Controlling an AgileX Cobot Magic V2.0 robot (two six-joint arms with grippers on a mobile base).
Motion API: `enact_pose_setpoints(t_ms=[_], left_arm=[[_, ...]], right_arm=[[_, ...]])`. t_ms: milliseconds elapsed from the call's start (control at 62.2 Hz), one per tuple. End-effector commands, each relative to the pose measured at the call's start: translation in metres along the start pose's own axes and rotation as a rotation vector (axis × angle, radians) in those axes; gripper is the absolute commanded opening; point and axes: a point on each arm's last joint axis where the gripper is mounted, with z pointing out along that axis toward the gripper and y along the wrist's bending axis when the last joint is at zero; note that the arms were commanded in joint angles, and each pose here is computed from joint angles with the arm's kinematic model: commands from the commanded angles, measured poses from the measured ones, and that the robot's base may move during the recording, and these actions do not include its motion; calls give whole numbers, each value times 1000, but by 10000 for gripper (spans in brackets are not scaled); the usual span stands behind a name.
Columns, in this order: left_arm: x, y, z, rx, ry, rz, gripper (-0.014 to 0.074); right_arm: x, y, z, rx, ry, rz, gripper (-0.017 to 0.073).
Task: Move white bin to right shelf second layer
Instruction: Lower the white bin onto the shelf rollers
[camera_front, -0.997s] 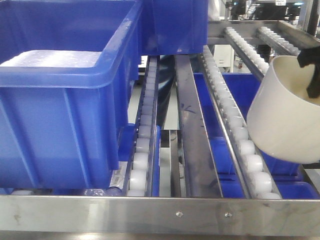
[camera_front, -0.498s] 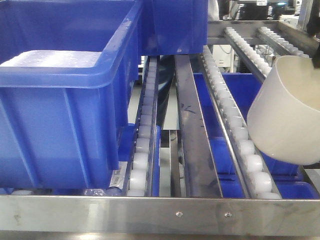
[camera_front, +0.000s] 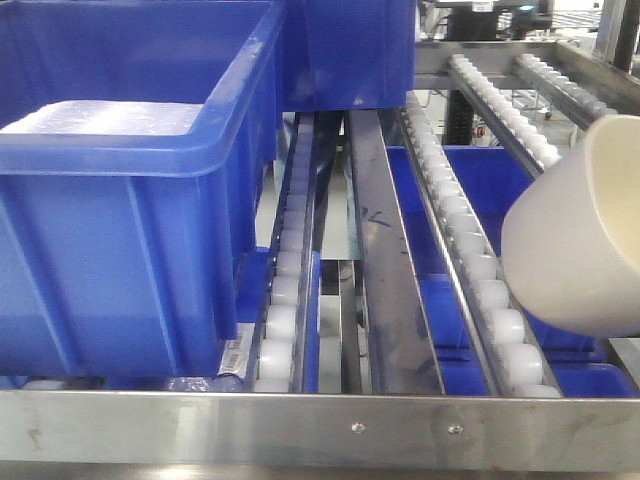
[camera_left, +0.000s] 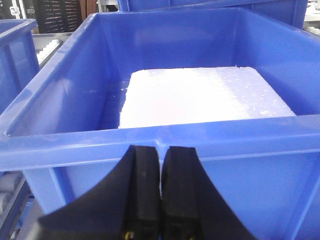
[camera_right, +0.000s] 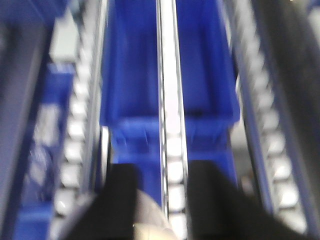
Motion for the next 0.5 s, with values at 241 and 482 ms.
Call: enact_pose_setpoints(t_ms=[241,482], left_arm=[[4,0,0,-7,-62,-9,85],[4,0,0,-7,-62,-9,85]], right_arm=[[10,-3,-85,-59,-388,-3,56],[59,-8,-96,-67,-403,-5,56]])
